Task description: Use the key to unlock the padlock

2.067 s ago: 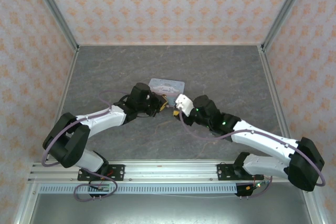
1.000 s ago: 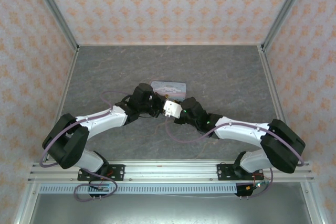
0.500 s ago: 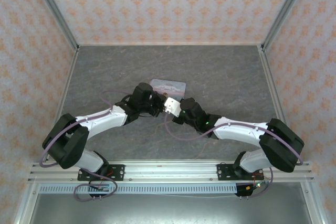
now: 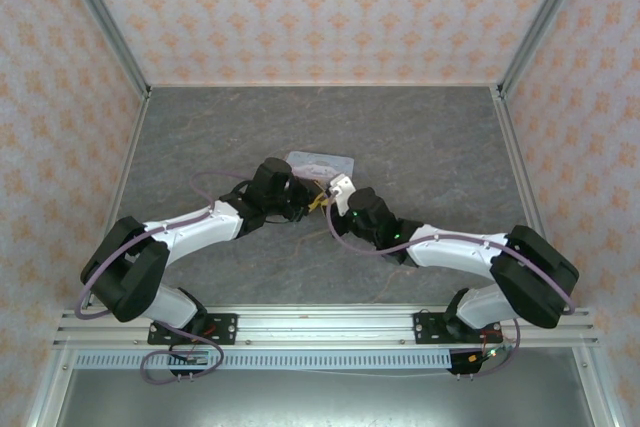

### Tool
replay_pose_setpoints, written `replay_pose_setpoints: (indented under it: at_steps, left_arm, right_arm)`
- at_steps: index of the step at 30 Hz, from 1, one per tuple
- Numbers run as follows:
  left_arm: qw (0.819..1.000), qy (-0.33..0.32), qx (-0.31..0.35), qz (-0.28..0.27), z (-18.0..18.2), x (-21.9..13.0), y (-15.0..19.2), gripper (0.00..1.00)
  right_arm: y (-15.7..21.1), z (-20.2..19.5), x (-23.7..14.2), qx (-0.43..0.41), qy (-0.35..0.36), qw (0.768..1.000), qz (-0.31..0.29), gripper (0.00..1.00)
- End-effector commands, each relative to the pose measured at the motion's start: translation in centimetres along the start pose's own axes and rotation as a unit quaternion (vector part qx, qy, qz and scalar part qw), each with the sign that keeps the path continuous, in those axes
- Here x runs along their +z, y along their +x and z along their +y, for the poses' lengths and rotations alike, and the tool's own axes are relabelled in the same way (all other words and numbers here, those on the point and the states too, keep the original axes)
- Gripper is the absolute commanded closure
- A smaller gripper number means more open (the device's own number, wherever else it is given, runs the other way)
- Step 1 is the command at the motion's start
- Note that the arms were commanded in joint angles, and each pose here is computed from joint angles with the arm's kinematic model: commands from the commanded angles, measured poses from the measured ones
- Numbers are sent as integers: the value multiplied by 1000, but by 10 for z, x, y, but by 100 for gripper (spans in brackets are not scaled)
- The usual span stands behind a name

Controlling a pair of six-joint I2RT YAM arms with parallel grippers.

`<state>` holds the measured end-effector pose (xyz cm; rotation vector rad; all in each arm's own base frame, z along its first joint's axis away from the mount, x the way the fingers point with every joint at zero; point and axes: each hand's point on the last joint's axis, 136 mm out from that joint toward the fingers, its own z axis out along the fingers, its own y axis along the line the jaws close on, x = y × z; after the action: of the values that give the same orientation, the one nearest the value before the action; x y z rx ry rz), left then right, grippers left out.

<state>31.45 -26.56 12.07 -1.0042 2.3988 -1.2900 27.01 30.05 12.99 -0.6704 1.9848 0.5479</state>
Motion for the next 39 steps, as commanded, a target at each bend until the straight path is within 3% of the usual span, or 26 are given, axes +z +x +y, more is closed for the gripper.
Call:
replay_pose_setpoints:
  at_steps: [1,5,11,18,23,28,33,39]
  left_arm:
    - [999,-28,11,-11,15,4,-1,72]
    - [999,-43,14,-17,26,7,-4,59]
    - [997,-65,28,-34,34,-1,-11,49]
    - [993,-86,40,-67,41,-21,-33,42]
    - [986,-112,59,-108,46,-43,-59,34]
    - [985,-105,66,-121,43,-48,-82,27]
    - [983,-106,98,-116,33,-42,-95,25]
    - [980,-114,132,-99,23,-24,-103,24]
  right_arm:
    - [1,-6,3,124,-14,992,-15,100]
    - [20,-11,6,158,-15,987,7,100]
    - [40,-18,8,218,-21,975,23,100]
    - [59,-29,9,345,-38,937,42,100]
    - [72,-37,12,387,-40,919,61,100]
    - [76,-47,9,398,-26,914,66,78]
    - [69,-54,-2,356,-9,932,65,61]
    - [29,-43,-6,331,-82,940,14,38]
